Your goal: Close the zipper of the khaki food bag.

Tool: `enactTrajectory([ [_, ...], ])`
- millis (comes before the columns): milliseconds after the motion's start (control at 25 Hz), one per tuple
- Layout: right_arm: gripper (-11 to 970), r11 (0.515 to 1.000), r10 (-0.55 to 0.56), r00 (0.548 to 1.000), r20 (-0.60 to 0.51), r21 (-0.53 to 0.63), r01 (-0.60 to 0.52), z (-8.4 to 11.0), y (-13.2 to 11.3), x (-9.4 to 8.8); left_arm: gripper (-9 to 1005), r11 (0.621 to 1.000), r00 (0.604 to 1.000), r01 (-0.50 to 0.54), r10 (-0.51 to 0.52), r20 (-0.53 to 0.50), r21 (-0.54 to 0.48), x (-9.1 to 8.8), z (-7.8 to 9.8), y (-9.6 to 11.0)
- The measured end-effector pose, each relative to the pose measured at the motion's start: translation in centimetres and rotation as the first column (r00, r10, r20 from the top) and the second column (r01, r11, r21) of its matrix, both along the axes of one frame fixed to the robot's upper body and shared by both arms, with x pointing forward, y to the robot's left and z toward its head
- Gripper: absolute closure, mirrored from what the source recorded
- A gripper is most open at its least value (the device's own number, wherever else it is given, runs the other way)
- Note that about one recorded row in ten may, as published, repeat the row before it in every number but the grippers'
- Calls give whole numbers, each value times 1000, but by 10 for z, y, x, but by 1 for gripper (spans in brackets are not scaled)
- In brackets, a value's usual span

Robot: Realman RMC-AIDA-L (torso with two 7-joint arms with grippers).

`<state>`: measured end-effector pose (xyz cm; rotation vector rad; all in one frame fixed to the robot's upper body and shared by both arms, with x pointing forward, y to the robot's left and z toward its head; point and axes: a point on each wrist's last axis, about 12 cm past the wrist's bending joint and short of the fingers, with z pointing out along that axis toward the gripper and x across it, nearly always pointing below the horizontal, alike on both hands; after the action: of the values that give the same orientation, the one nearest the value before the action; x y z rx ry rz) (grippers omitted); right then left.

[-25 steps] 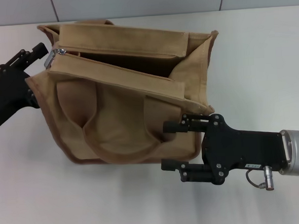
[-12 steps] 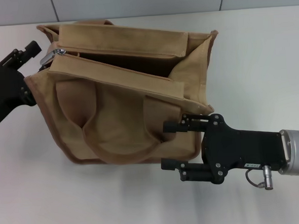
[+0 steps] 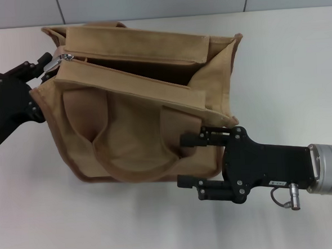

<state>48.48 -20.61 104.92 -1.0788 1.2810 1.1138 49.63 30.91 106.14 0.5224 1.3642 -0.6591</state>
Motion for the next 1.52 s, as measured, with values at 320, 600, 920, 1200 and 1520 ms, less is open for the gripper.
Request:
enactTrajectory([
  [320,290,1000,-9,1000,1,6,9,0,0,0,795,999,999,-40,40,1,-17,1,1,5],
  [600,290,1000,-8,1000,2,8,8,1,0,0,889,998,999,-55,55,-3,-44,1,2,6],
  [920,290,996,-39,999,-5,74,39,7,-4,1,890,990,998,-48,53,37,-133,-2,6,1],
  [1200,290,988,-35,999,-32,151,39,18,-5,5,890,977,996,31,-13,84,-210,6,15,-20],
  [1520,288,960,-20,972,-232,269,84,42,-1,32,891,955,994,89,-68,84,-283,16,19,-45],
])
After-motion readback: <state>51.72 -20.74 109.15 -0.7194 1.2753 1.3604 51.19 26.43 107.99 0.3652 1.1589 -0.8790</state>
